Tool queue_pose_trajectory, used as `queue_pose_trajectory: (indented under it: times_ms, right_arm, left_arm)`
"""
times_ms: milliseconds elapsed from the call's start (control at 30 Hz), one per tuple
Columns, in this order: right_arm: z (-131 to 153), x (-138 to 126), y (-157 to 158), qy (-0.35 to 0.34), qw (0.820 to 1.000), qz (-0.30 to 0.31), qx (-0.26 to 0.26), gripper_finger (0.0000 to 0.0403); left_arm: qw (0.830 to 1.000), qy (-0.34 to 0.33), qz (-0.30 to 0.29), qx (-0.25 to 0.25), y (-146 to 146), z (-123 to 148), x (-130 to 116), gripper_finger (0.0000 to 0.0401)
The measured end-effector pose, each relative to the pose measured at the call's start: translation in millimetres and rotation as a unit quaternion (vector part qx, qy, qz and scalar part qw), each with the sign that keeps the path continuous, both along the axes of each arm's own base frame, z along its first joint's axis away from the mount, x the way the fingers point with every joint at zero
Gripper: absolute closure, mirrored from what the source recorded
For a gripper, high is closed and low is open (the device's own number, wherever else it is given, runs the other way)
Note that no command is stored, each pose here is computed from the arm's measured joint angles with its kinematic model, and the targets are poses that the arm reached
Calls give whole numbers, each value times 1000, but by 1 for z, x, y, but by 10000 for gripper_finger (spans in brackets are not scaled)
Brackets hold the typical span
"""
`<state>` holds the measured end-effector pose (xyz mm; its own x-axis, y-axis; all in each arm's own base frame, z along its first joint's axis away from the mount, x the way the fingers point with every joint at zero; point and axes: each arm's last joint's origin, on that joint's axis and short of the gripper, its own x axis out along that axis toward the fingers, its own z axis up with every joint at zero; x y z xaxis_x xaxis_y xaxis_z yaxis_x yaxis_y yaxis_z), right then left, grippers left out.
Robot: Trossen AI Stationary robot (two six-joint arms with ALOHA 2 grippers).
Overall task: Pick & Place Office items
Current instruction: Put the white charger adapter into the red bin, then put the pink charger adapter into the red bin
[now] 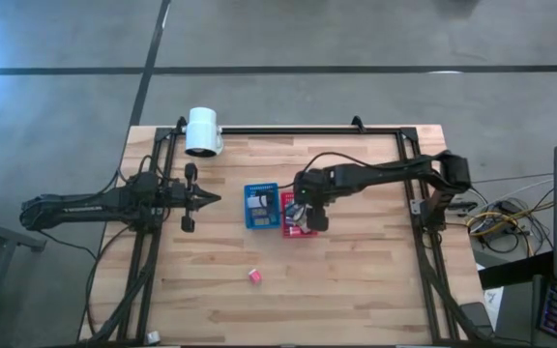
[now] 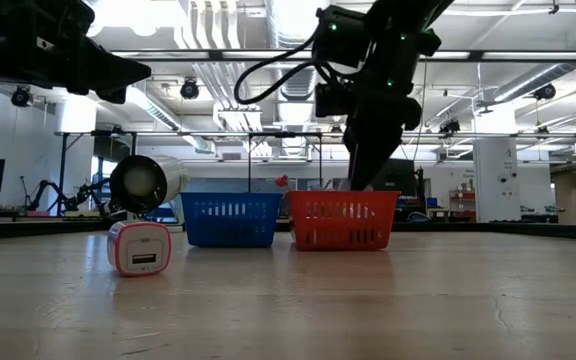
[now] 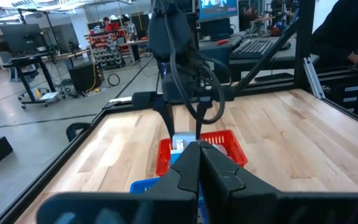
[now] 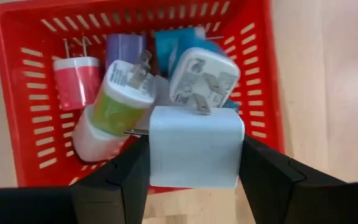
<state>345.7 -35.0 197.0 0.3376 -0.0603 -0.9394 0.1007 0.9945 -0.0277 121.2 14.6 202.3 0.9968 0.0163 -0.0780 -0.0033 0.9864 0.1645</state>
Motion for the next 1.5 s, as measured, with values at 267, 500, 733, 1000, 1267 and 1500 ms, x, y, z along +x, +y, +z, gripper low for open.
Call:
queue_pose_trajectory:
  times_ms: [267,500,733,1000,1267,1500]
  right_arm:
    - [-7,2,0,9,1000,1,2,200]
    - [-5,2,0,4,1000,0,1,153]
    - [11,-2,0,-20,1000,-3,-1,123]
    - [49,-18,2,-76,997,-5,-5,132]
    - [108,-53,22,-270,956,83,-79,171]
    - [130,-131,22,-518,835,106,-151,241]
  left_arm:
    - [1000,0,-1,0,0,0,0,387]
    - [1000,0,-1,0,0,0,0,387]
    - [1000,0,-1,0,0,0,0,387]
    - [1000,0,-1,0,0,0,0,387]
    - [1000,3,-1,-2,0,-1,0,387]
    - [1000,5,0,-11,0,-2,0,387]
